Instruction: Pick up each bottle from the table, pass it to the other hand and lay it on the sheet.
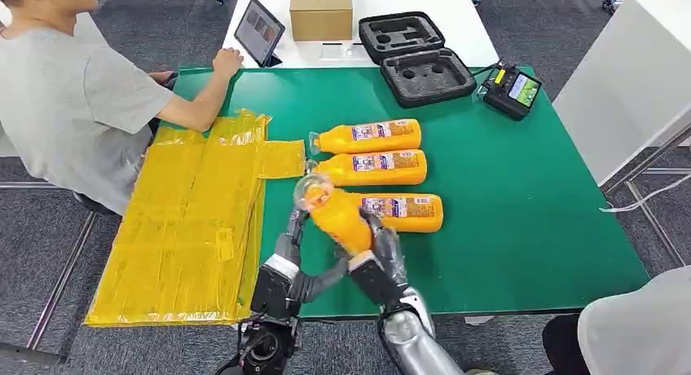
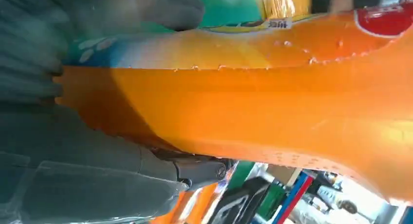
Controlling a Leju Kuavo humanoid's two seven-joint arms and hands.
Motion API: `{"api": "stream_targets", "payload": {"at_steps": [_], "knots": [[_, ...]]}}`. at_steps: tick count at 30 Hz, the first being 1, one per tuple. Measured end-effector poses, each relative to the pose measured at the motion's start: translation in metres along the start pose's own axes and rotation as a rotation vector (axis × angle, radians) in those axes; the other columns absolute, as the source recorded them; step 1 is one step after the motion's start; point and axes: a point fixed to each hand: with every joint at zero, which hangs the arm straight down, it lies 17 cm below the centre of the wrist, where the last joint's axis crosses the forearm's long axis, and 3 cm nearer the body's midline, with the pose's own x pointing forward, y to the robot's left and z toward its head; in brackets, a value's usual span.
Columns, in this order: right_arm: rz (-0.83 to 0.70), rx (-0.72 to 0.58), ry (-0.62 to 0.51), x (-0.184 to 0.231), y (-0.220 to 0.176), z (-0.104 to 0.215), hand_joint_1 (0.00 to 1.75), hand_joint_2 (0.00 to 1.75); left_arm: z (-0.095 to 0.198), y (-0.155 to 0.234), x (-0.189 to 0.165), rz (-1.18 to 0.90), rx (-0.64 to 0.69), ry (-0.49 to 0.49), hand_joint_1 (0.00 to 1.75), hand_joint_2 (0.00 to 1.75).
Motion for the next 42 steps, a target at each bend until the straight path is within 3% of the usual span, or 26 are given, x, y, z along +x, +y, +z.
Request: {"api": "stream_targets", "payload": {"at_steps": [16,37,38,40,42], "knots": [[0.141,0.045,-0.061,0.011,0.034,0.002,1.75,1.75,-0.005,-0.006,-0.019,0.06,0.025,0.076,0.0,1.75],[0.194,0.109,-0.09,0.016,0.054,0.002,1.75,1.75,-0.012,0.0,-0.034,0.064,0.045,0.115,0.0,1.75],[0.199,0.113,-0.094,0.017,0.055,0.002,1.75,1.75,-0.013,0.0,-0.034,0.063,0.046,0.114,1.41,1.75],[0.208,0.119,-0.1,0.018,0.057,0.001,1.75,1.75,-0.013,0.001,-0.034,0.058,0.047,0.114,1.71,1.75],[0.22,0.127,-0.109,0.019,0.058,0.001,1.75,1.75,-0.013,0.001,-0.034,0.053,0.047,0.111,1.75,1.75]]}}
